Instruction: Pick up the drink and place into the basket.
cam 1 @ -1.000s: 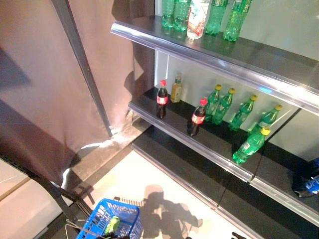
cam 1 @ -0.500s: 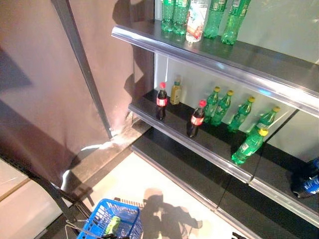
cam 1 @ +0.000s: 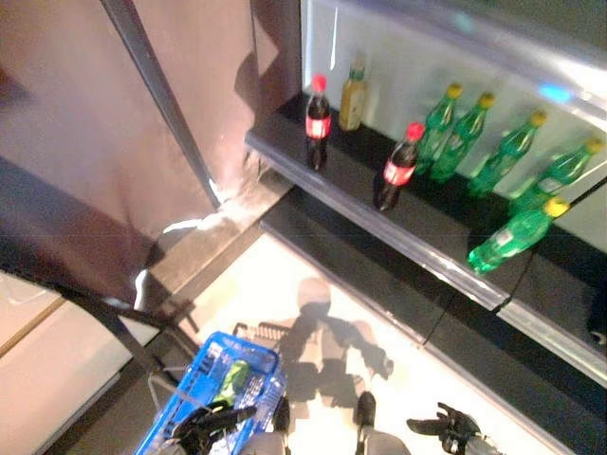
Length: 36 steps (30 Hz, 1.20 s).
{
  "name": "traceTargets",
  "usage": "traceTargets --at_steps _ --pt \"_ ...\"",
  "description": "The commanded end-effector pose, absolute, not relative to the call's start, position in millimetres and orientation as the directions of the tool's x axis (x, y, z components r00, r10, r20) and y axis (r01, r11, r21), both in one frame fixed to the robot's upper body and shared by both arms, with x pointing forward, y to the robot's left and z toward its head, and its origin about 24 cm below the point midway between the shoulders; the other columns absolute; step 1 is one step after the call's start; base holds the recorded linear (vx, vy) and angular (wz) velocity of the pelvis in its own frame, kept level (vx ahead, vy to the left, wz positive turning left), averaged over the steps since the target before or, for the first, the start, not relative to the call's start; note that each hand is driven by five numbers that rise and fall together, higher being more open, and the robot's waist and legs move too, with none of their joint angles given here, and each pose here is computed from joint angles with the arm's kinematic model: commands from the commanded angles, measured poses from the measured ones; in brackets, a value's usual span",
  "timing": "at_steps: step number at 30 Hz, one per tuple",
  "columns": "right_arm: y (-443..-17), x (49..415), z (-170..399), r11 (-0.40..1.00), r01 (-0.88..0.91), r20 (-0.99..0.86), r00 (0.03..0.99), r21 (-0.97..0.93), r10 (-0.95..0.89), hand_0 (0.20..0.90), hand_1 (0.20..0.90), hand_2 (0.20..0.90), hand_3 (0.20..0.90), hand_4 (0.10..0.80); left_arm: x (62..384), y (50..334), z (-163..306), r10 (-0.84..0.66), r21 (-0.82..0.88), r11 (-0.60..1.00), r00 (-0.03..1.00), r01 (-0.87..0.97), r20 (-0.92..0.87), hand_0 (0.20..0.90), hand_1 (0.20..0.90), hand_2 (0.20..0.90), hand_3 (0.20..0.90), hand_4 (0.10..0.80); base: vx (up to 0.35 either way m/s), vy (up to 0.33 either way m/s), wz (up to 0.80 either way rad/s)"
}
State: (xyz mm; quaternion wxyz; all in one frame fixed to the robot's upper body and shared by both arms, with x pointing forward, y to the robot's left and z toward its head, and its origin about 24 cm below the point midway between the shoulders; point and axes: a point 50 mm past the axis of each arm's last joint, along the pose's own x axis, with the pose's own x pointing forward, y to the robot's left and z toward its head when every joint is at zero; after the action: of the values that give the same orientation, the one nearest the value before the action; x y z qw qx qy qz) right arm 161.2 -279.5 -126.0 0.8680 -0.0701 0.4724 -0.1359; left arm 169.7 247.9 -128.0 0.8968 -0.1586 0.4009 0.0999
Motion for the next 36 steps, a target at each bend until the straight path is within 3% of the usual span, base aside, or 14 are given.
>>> traceTargets --at_steps 1,10,15,20,25,27,36 --pt "-304 171 -110 0.933 0.189 -0.740 0.570 -0.306 -0.358 0.900 0.900 0.900 0.900 0.800 214 259 -96 0.076 -0.241 0.936 0.815 -0.258 -0.575 0.300 0.300 0.300 0.200 0.100 -0.255 -0.041 -0.04" --pt "-295 208 -88 0.957 0.207 -0.601 0.746 -0.201 -0.288 0.900 0.900 0.900 0.900 0.800 229 259 -84 0.069 -0.249 0.941 0.846 -0.232 -0.528 0.300 0.300 0.300 0.200 0.100 -0.089 -0.036 0.00" --pt "-282 256 -43 0.978 0.159 -0.325 0.925 -0.133 -0.194 0.900 0.900 0.900 0.900 0.800 236 250 -79 0.047 -0.283 0.937 0.878 -0.204 -0.477 0.300 0.300 0.300 0.200 0.100 -0.052 0.010 -0.05" --pt "-252 303 26 0.993 0.083 -0.002 0.997 -0.083 -0.083 0.900 0.900 0.900 0.900 0.800 243 244 -73 0.035 -0.279 0.943 0.886 -0.183 -0.462 0.300 0.300 0.300 0.200 0.100 -0.023 -0.013 -0.02" --pt "-228 315 84 0.991 0.006 0.252 0.967 -0.130 0.027 0.900 0.900 0.900 0.900 0.800 239 242 -74 0.034 -0.281 0.943 0.888 -0.181 -0.459 0.300 0.300 0.300 0.200 0.100 0.005 0.001 0.01" --pt "-214 318 121 0.986 -0.036 0.392 0.915 -0.163 0.099 0.900 0.900 0.900 0.900 0.800 237 243 -75 0.039 -0.279 0.942 0.887 -0.185 -0.459 0.300 0.300 0.300 0.200 0.100 0.028 0.003 0.03" --pt "-189 316 207 0.977 -0.066 0.675 0.713 -0.205 0.190 0.900 0.900 0.900 0.900 0.800 240 243 -75 0.033 -0.284 0.941 0.886 -0.182 -0.462 0.300 0.300 0.300 0.200 0.100 0.019 0.008 -0.01"
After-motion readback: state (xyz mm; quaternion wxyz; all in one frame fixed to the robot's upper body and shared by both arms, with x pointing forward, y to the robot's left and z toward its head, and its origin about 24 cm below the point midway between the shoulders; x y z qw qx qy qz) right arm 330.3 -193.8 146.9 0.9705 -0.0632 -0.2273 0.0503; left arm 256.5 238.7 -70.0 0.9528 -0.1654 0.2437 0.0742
